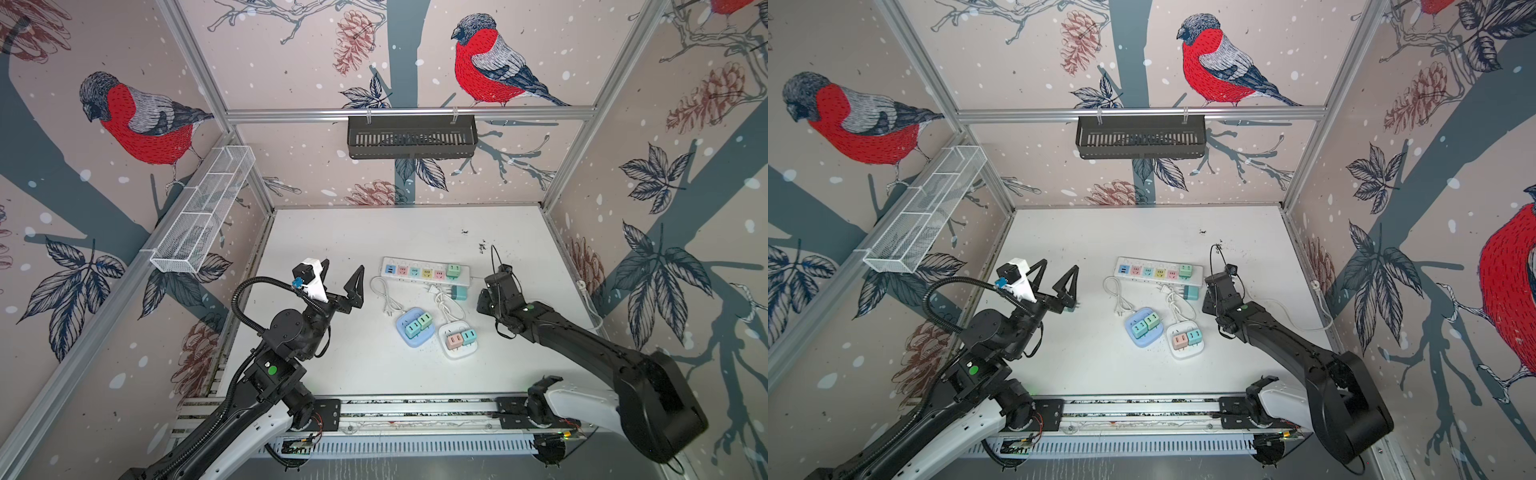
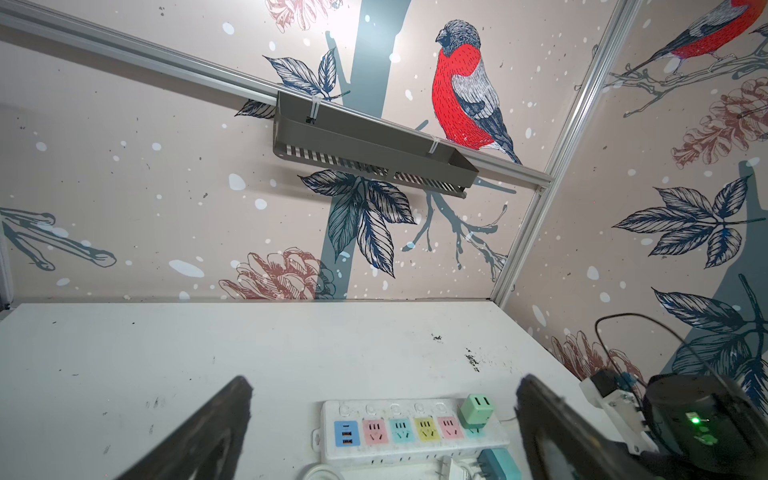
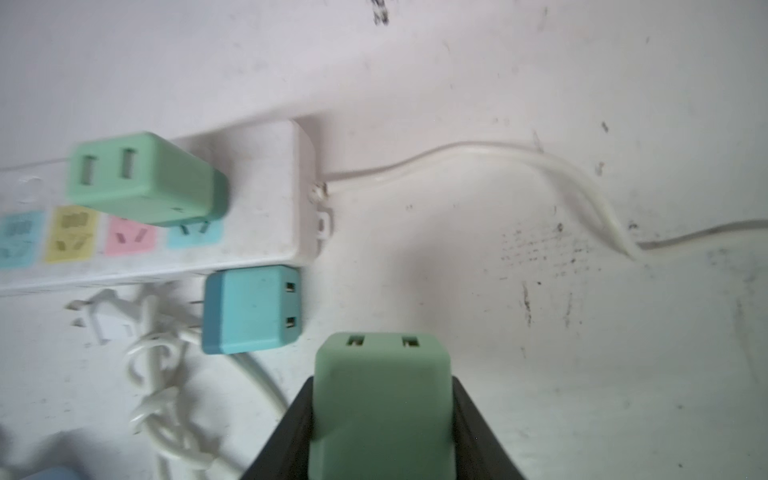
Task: Insert the plug
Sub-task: 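Lift the green adapter with the right gripper while the left gripper moves inward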
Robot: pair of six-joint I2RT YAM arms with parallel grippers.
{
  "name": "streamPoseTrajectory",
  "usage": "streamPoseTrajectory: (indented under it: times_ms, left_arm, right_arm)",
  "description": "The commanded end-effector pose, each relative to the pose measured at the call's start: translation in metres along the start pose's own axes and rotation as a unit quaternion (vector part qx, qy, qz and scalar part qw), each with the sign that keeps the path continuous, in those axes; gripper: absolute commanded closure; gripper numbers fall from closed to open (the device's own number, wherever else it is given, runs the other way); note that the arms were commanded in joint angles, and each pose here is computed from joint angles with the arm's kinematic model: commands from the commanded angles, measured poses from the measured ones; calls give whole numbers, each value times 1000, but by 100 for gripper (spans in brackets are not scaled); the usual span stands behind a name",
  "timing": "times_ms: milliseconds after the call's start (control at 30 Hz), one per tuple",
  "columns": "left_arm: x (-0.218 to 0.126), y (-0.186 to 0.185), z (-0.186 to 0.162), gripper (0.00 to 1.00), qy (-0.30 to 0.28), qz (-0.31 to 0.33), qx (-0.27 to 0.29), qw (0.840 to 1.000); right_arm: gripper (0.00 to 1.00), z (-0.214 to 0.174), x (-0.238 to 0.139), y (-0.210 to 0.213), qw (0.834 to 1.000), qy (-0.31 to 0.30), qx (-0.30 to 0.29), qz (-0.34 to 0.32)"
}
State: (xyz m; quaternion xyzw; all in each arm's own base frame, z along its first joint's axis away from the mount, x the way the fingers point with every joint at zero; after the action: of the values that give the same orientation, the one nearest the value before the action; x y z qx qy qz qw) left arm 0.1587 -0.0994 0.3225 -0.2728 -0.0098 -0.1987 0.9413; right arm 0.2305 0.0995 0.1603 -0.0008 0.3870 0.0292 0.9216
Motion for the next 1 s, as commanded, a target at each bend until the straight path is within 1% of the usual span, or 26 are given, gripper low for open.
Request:
streamPoseTrajectory:
  times_ms: [0,133,233,333,433,500,633,733,833,933,967]
  left_arm:
    - [1,-3,3,1,4,-3,-6,1000]
    - [2,-5,3,2,15,-10,-3,1000]
    - [3,-8,2,2,23,-26,-2,999]
    - [3,-13,-1,2,35,-53,-3,998]
    - [5,-20,-3,6,56,-87,-6,995]
    - [6,-25,-4,8,74,-111,-8,991]
    - [4,-34,-7,10,104,-162,-7,981]
    - [3,-42,-9,11,124,-200,-7,972]
    - [5,-45,-13,12,141,-217,-14,966]
    - [9,-49,-16,14,166,-226,-18,960]
    - [10,-51,-16,15,173,-229,-21,958]
  right_arm:
    - [79,16,-27,4,998,-56,4,-26]
    - [82,30,-62,18,992,-126,-2,-4]
    - [84,36,-84,32,984,-178,-16,23]
    - [86,40,-102,45,973,-224,-30,36]
    - [87,41,-116,57,962,-264,-47,46]
    - [88,39,-124,67,951,-295,-68,59]
    - [91,37,-135,83,931,-340,-101,90]
    - [94,36,-141,90,919,-363,-110,105]
    - [94,37,-143,95,908,-379,-125,131]
    - [97,33,-145,101,880,-412,-180,155]
    - [98,30,-145,102,868,-424,-206,159]
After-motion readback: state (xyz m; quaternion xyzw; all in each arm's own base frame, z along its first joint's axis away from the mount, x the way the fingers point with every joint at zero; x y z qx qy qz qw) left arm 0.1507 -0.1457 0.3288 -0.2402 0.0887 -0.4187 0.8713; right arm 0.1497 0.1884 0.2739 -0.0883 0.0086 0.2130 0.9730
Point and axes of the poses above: each gripper's point midway between its finger pads, its own x axis out along the fingers, its own y axis along the line the jaws close on, z = x × y, the point moved 9 cm from there along -x, back along the fingers, and after that the axes turned 15 degrees about -x, right-handed, at the moved point
